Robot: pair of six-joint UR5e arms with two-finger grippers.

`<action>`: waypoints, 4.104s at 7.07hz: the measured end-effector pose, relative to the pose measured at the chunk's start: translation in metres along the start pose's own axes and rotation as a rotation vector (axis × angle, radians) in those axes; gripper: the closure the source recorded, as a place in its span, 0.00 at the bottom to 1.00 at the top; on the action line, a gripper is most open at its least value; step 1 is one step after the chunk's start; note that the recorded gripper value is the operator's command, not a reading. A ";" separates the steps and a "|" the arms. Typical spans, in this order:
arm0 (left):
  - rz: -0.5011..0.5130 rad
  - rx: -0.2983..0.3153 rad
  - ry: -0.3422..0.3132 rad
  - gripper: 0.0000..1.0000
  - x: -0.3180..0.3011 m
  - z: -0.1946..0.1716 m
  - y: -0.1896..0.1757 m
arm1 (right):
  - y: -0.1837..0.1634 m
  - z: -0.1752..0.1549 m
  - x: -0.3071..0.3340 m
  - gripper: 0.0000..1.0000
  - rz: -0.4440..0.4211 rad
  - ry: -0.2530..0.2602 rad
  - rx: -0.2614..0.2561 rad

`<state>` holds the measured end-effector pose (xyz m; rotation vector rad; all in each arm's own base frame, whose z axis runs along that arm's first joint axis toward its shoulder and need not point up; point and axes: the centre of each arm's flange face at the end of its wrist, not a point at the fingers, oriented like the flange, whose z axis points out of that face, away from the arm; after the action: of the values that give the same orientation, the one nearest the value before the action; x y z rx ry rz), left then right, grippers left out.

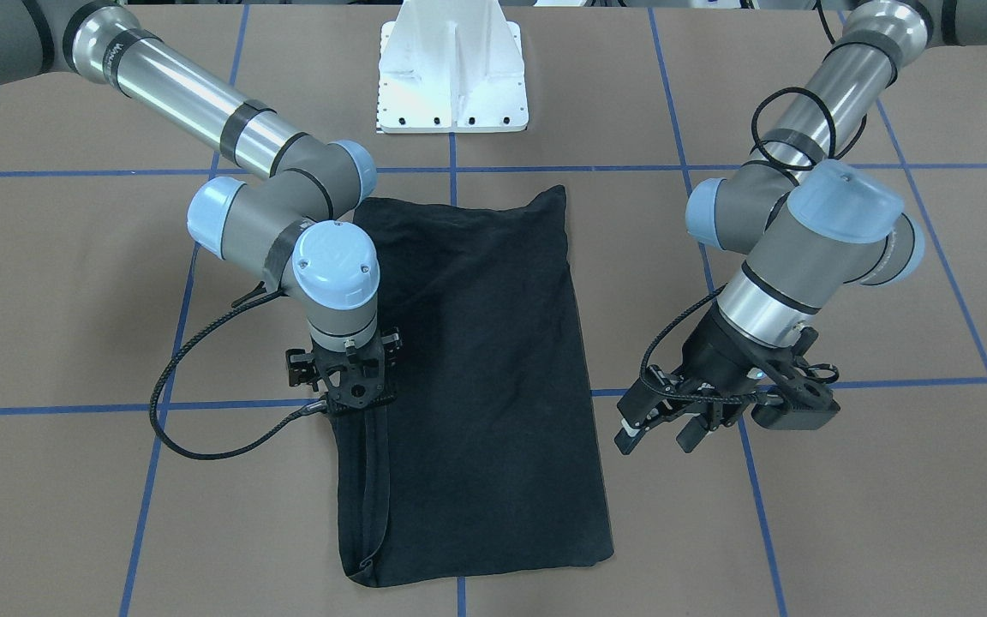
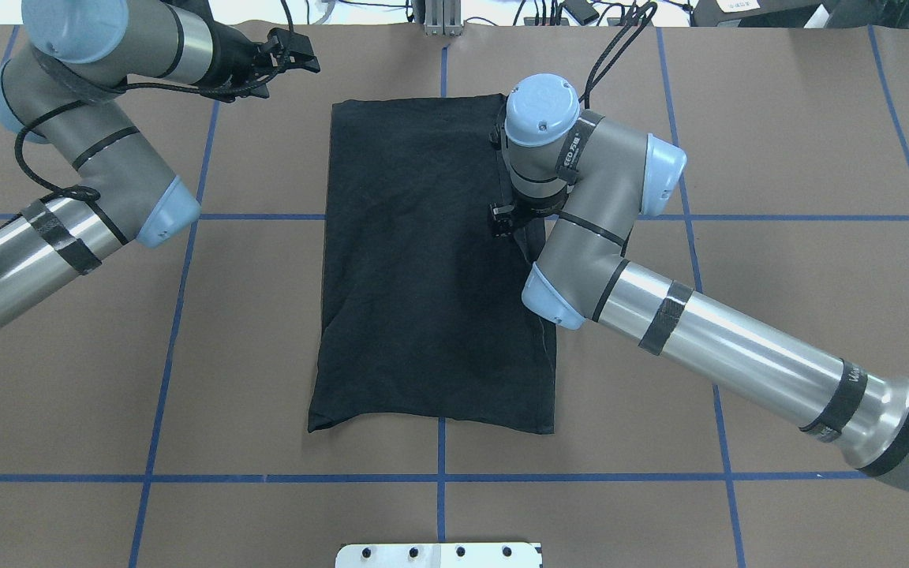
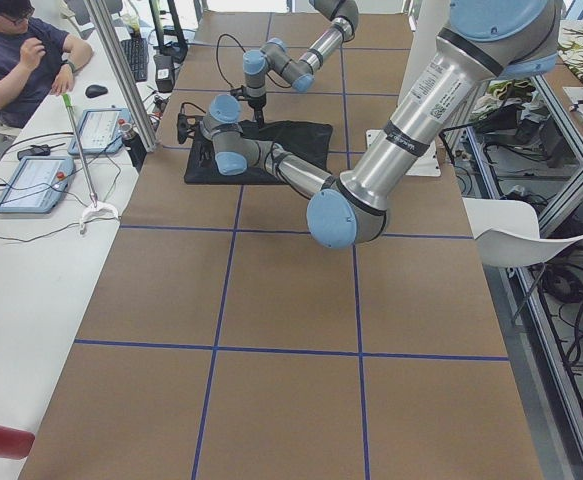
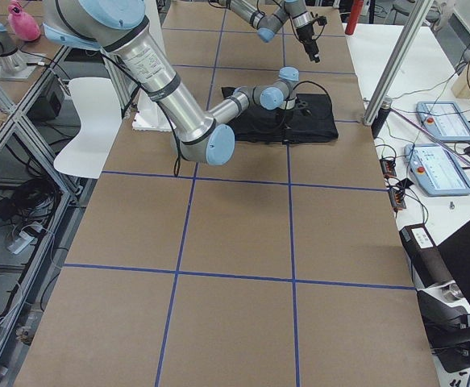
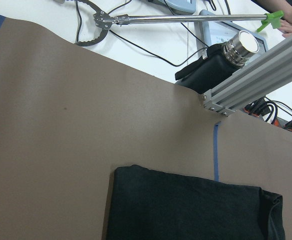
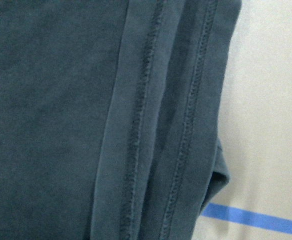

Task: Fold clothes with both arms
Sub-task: 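Tuck the shirt's far side corner with the right gripper, then raise the right gripper off the shirt while the left gripper moves toward it, then lower both grippers to the shirt's two corners nearest the robot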

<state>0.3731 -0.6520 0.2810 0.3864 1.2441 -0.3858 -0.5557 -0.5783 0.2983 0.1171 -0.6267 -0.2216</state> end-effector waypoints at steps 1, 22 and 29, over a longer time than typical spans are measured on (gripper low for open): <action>0.001 0.000 0.001 0.00 0.001 0.000 0.000 | -0.004 -0.002 0.007 0.00 0.007 0.002 0.001; -0.125 -0.367 0.048 0.00 -0.042 -0.073 0.327 | 0.150 -0.113 0.066 0.00 0.324 -0.581 -0.022; -0.103 -0.410 -0.003 0.67 -0.049 -0.045 0.400 | 0.150 -0.113 0.066 0.00 0.322 -0.586 -0.032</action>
<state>0.5150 -0.2779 0.3450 -0.0281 1.3064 -0.2098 -0.4109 -0.4442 0.2714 -0.0865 -1.2110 0.0537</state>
